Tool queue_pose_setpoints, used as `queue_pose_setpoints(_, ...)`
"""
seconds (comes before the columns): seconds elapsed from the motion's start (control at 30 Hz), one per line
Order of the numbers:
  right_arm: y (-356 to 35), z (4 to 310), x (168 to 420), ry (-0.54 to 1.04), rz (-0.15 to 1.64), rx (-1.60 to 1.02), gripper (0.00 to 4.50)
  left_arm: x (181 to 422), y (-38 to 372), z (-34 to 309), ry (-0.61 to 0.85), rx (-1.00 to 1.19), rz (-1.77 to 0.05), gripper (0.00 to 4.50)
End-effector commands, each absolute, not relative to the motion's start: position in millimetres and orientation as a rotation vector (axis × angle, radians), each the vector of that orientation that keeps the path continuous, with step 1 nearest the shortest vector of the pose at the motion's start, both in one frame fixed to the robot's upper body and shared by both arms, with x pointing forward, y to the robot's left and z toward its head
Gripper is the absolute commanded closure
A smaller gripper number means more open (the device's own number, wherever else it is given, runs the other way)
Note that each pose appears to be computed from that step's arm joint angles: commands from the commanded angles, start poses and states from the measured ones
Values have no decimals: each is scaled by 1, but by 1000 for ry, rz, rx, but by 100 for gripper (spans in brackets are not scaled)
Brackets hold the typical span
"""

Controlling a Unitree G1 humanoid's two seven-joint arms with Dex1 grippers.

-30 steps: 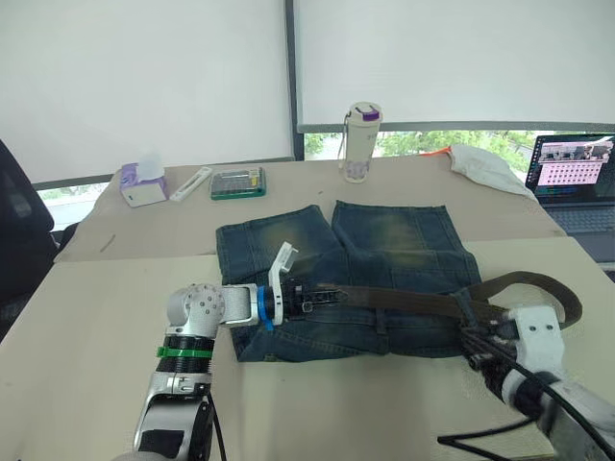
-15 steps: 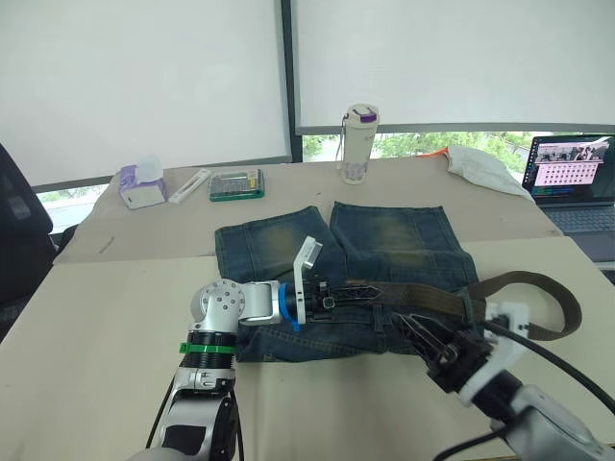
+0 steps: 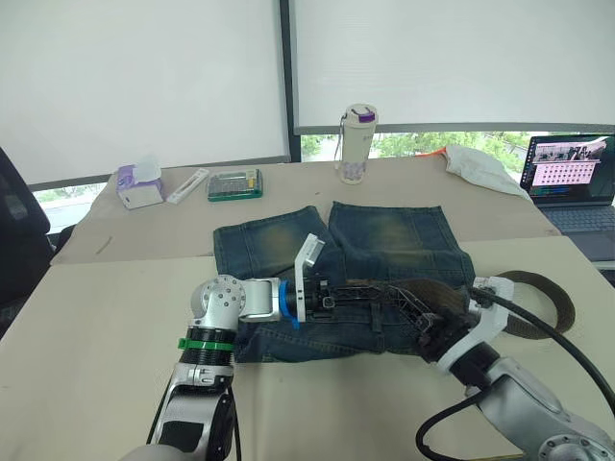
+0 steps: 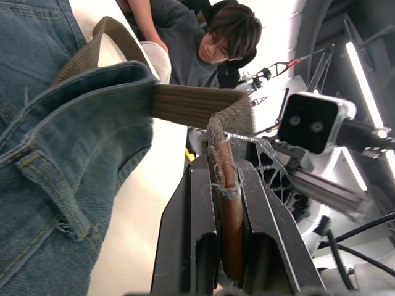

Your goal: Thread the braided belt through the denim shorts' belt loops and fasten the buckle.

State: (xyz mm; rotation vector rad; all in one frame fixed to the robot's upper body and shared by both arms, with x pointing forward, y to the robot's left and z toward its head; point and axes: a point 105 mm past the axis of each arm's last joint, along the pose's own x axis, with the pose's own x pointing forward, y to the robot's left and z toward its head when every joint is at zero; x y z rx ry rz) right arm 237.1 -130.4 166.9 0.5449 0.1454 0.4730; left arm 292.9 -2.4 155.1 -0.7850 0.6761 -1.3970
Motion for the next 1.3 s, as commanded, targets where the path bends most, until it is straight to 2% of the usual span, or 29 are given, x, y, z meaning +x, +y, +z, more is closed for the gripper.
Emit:
queue_pose_setpoints(0.03,-129,176,238,107,489,540,447,285,-7,167,606,-735,-1467,450)
queue_pose_setpoints(0.13,-129,175,238,119,493,515,447,292,-6,167,522,-656,-1437,450)
queue_pose_setpoints(0.2,-131,174,239,126,483,489,450,293,-2,171,429,-571,-1447,366)
queue_pose_setpoints(0.23,-134,173,240,131,474,479,450,291,0,171,409,-540,-1462,352)
queue_pose_setpoints(0.27,-139,169,241,145,451,454,450,289,4,172,364,-476,-1479,312)
queue_pose_setpoints(0.33,-152,158,242,197,400,391,450,289,15,165,247,-243,-1475,244)
queue_pose_setpoints(0.4,-163,150,243,231,359,367,450,278,27,150,149,16,-1543,173)
queue_pose_setpoints(0.47,-168,147,243,246,347,361,450,273,33,142,124,81,-1576,118)
queue_pose_setpoints(0.73,-175,125,253,336,320,336,450,278,51,125,115,128,-1535,118)
queue_pose_setpoints(0.97,-196,127,251,323,247,329,450,276,54,114,131,129,-1514,118)
queue_pose_setpoints(1.3,-171,117,257,374,359,348,450,276,57,109,143,137,-1506,118)
